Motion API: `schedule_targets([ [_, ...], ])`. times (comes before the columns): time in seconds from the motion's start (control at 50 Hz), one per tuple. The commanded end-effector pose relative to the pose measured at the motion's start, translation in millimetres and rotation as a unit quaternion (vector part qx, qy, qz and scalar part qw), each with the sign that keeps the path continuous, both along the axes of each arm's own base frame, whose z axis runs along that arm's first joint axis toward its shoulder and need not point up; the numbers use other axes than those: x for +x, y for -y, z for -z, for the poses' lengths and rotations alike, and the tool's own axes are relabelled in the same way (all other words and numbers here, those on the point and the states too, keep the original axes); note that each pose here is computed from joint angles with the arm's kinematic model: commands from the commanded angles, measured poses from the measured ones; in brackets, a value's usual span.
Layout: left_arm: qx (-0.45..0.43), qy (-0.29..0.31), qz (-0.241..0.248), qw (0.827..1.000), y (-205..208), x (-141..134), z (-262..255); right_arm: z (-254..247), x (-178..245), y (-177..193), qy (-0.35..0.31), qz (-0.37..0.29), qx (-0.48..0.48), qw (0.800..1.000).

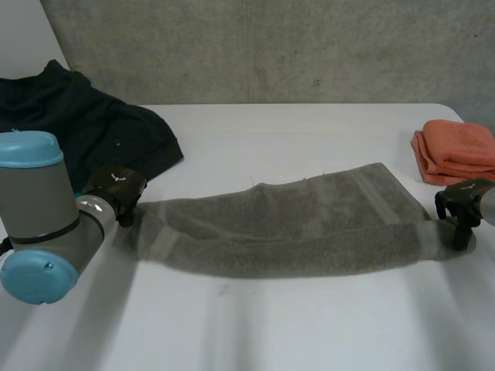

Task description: Fold the laundry.

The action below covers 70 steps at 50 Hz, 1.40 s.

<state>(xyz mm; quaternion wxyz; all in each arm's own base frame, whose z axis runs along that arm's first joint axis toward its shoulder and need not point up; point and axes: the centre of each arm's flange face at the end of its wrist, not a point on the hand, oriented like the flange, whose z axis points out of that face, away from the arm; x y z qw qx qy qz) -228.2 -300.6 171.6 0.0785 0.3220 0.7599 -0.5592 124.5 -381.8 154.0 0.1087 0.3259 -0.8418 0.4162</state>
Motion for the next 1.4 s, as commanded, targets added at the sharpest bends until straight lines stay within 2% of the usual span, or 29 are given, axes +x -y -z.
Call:
schedule_targets([
  [0.02,0.001,0.001,0.001,1.0,3.1,-2.1,3.3,10.3,7.9,5.2,0.024,-0.008,-0.009,1.0],
  [0.14,-0.004,-0.003,0.006,1.0,12.5,-6.5,6.1,0.7,22.9,11.5,0.023,-0.025,-0.051,0.998],
  [0.18,-0.022,-0.012,0.01,1.0,24.6,-9.9,-0.3,-18.7,27.9,22.2,0.025,-0.031,-0.106,0.994],
  [0.24,-0.098,-0.047,0.014,0.994,54.8,-15.5,-30.7,-60.3,34.6,40.8,0.048,-0.025,-0.214,0.975],
  [0.28,-0.161,-0.077,0.014,0.984,72.4,-17.7,-58.1,-86.1,36.4,48.2,0.075,-0.013,-0.271,0.959],
  [0.3,-0.221,-0.111,0.011,0.969,85.9,-18.4,-88.2,-112.9,37.0,52.4,0.109,0.002,-0.326,0.939],
  [0.36,-0.305,-0.173,0.013,0.936,96.2,-19.1,-136.2,-152.2,34.3,53.3,0.169,0.023,-0.399,0.901],
  [0.38,-0.352,-0.213,0.017,0.911,97.4,-17.8,-165.3,-178.0,32.3,50.1,0.207,0.029,-0.443,0.872],
  [0.44,-0.402,-0.266,0.024,0.876,92.4,-14.3,-200.4,-207.1,30.5,44.2,0.26,0.028,-0.492,0.831],
  [0.46,-0.423,-0.292,0.027,0.857,87.0,-11.9,-216.1,-217.8,29.5,41.6,0.282,0.022,-0.509,0.813],
  [0.52,-0.433,-0.319,0.032,0.843,78.9,-12.6,-225.6,-216.9,28.1,38.6,0.286,0.015,-0.498,0.819],
  [0.56,-0.421,-0.323,0.036,0.847,74.1,-16.2,-217.9,-201.8,32.9,32.6,0.28,0.003,-0.445,0.851],
  [0.58,-0.399,-0.316,0.035,0.86,72.9,-18.3,-202.7,-195.6,35.4,29.2,0.278,-0.002,-0.422,0.863],
  [0.6,-0.386,-0.312,0.035,0.868,71.4,-20.2,-194.2,-182.6,43.0,20.0,0.277,-0.016,-0.372,0.886],
  [0.62,-0.375,-0.306,0.034,0.874,70.4,-20.9,-186.5,-175.6,47.6,14.8,0.277,-0.022,-0.347,0.896],
  [0.66,-0.338,-0.294,0.043,0.893,65.4,-27.0,-163.8,-162.9,61.1,-1.0,0.271,-0.051,-0.296,0.914],
  [0.72,-0.304,-0.287,0.056,0.906,62.0,-32.9,-143.8,-163.3,69.7,-9.0,0.265,-0.079,-0.293,0.915],
  [0.78,-0.263,-0.285,0.067,0.919,61.1,-40.6,-121.2,-176.4,75.4,-17.1,0.266,-0.093,-0.316,0.906],
  [0.86,-0.204,-0.293,0.076,0.931,56.0,-55.1,-100.3,-207.2,88.5,-34.7,0.283,-0.116,-0.357,0.883],
  [0.88,-0.178,-0.3,0.079,0.934,53.2,-61.5,-94.8,-221.6,93.4,-43.5,0.295,-0.126,-0.372,0.871],
  [1.08,-0.004,-0.318,0.089,0.944,35.3,-96.7,-49.8,-296.6,103.5,-92.2,0.354,-0.167,-0.437,0.81],
  [1.1,0.022,-0.316,0.095,0.944,30.3,-103.8,-40.9,-306.8,105.2,-100.4,0.364,-0.174,-0.444,0.8],
  [1.24,0.123,-0.304,0.135,0.935,-4.0,-139.6,-3.9,-338.9,119.6,-134.9,0.394,-0.21,-0.46,0.768],
  [1.3,0.143,-0.306,0.144,0.93,-14.6,-150.4,3.6,-345.8,123.5,-143.5,0.4,-0.219,-0.461,0.761],
  [1.4,0.198,-0.328,0.152,0.911,-42.3,-172.7,15.5,-356.6,128.3,-157.8,0.41,-0.221,-0.464,0.754],
])
